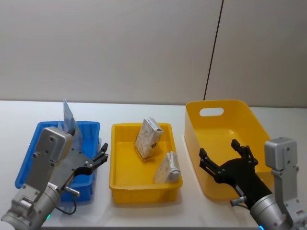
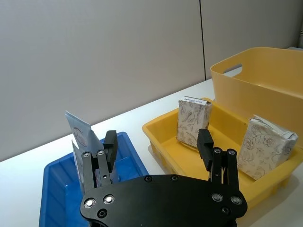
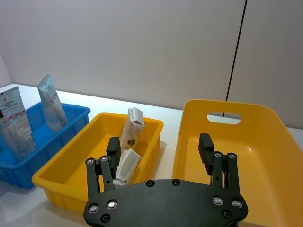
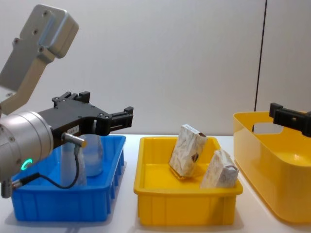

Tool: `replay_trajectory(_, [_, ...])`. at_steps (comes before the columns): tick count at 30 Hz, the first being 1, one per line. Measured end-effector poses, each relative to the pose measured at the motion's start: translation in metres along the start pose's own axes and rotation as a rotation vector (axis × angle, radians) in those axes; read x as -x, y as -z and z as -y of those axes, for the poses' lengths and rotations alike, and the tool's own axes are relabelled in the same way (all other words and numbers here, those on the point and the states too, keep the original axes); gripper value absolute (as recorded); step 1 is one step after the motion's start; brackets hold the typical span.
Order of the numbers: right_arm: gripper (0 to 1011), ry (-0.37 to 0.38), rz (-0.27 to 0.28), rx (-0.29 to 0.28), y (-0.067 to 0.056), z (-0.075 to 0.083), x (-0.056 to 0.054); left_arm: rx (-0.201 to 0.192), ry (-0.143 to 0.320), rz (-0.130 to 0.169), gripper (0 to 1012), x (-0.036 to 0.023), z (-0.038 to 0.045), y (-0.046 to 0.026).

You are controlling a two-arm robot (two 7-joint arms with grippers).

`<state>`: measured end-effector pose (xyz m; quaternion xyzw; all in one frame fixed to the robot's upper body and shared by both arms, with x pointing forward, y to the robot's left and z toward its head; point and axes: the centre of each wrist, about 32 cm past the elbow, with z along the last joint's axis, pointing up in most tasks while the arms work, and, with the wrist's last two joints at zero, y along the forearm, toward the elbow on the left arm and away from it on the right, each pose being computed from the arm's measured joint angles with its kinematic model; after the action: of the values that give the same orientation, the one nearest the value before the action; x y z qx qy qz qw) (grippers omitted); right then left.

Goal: Bimanual collaborative sorting of washing and personal care products

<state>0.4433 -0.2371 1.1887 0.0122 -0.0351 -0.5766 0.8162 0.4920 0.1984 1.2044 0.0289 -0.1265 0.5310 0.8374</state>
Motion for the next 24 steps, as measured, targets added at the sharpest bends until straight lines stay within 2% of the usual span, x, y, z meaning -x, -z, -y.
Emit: replay_trajectory(24, [1004, 0.0, 0.0, 0.0, 0.0, 0.0, 0.0001, 0.0, 0.0, 0.0, 1001, 0.0, 0.0, 0.0])
